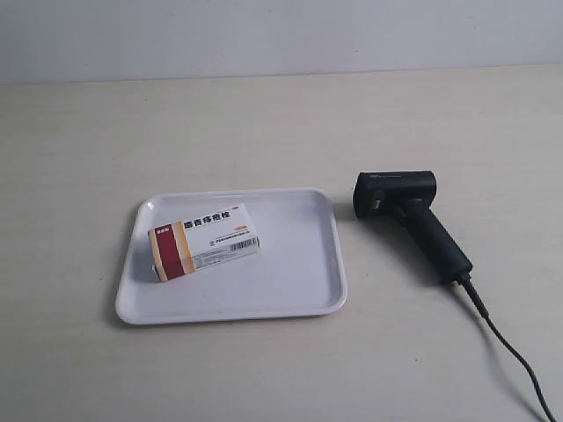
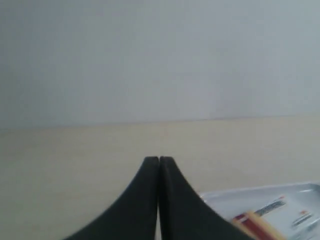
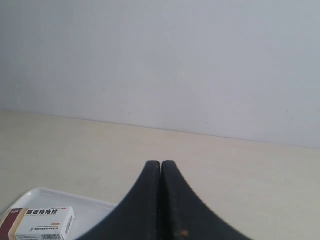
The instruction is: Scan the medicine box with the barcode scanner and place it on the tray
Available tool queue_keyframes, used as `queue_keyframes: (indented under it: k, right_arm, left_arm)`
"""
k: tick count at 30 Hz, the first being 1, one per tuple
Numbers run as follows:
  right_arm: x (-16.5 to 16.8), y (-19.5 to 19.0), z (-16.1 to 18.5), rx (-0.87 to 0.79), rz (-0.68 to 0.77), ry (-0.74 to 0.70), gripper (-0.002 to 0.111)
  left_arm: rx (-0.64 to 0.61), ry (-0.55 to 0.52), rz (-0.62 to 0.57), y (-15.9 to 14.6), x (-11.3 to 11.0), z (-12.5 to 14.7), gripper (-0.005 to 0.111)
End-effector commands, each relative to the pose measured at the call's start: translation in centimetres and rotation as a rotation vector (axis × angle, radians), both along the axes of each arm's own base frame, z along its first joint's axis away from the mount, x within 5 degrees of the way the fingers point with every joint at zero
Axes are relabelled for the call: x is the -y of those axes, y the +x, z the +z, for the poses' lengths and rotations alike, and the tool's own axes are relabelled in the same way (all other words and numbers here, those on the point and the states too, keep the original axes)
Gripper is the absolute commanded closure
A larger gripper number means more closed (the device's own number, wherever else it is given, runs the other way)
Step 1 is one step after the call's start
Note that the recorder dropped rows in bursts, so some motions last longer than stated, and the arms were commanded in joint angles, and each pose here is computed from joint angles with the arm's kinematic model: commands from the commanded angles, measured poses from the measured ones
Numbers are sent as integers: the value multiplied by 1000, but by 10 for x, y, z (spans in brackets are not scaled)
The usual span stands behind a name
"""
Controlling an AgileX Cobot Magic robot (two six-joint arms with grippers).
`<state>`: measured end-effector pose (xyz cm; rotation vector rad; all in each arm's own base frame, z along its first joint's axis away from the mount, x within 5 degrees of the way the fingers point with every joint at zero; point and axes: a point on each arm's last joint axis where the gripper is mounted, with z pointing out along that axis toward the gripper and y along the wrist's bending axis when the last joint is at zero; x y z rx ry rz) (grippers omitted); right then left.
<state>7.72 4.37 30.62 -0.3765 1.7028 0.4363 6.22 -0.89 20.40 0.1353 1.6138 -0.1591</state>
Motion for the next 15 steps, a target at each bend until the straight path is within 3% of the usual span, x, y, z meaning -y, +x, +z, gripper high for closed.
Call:
queue_keyframes:
  k: [1, 6, 13, 15]
  right_arm:
    - [0, 0, -2, -3, 0, 1, 108]
    - [0, 0, -2, -6, 1, -1, 108]
    - [0, 0, -2, -10, 2, -1, 108]
    - [0, 0, -2, -10, 2, -1, 108]
  left_arm:
    - [-71, 201, -16, -5, -2, -11, 104]
    - [49, 162, -63, -7, 4, -2, 104]
    - [-6, 18, 114, -6, -6, -4, 104]
    - [-13, -2, 118, -6, -6, -4, 104]
